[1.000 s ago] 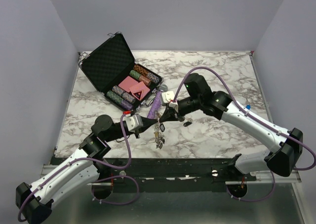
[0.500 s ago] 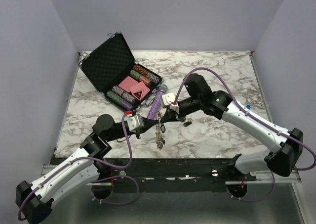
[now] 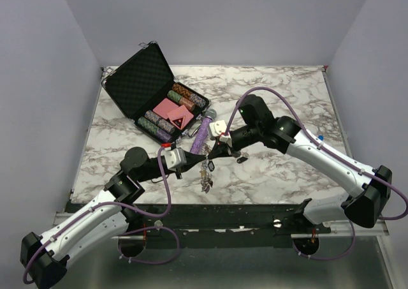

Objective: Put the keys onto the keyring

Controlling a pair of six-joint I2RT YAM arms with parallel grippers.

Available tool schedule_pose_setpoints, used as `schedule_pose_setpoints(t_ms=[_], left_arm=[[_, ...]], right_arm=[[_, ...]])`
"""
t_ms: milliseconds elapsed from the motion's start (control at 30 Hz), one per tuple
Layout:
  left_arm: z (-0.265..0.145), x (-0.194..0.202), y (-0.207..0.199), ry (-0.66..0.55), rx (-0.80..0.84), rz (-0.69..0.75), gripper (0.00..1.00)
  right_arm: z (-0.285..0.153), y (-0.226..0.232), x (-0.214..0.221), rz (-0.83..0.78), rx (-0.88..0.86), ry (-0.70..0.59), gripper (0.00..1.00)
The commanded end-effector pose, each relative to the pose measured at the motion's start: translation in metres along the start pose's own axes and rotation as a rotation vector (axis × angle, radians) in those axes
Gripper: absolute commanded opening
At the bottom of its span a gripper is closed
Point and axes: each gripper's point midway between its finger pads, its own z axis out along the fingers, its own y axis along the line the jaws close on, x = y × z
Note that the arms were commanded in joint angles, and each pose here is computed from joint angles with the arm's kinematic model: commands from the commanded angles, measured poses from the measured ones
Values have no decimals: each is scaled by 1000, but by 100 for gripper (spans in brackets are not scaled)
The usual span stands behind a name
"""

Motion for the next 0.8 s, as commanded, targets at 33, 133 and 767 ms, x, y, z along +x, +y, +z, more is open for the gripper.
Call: schedule_pose_setpoints(t_ms=[33, 133, 767], left_arm=[[2, -20, 1, -47, 12, 39, 0], [2, -19, 1, -41, 15, 40, 0], [4, -13, 2, -14, 13, 38, 0]], right_arm=[[-4, -2, -7, -4, 4, 1, 0], [-4, 0, -6, 0, 2, 1, 0], [-7, -2, -11, 0, 17, -8, 0]])
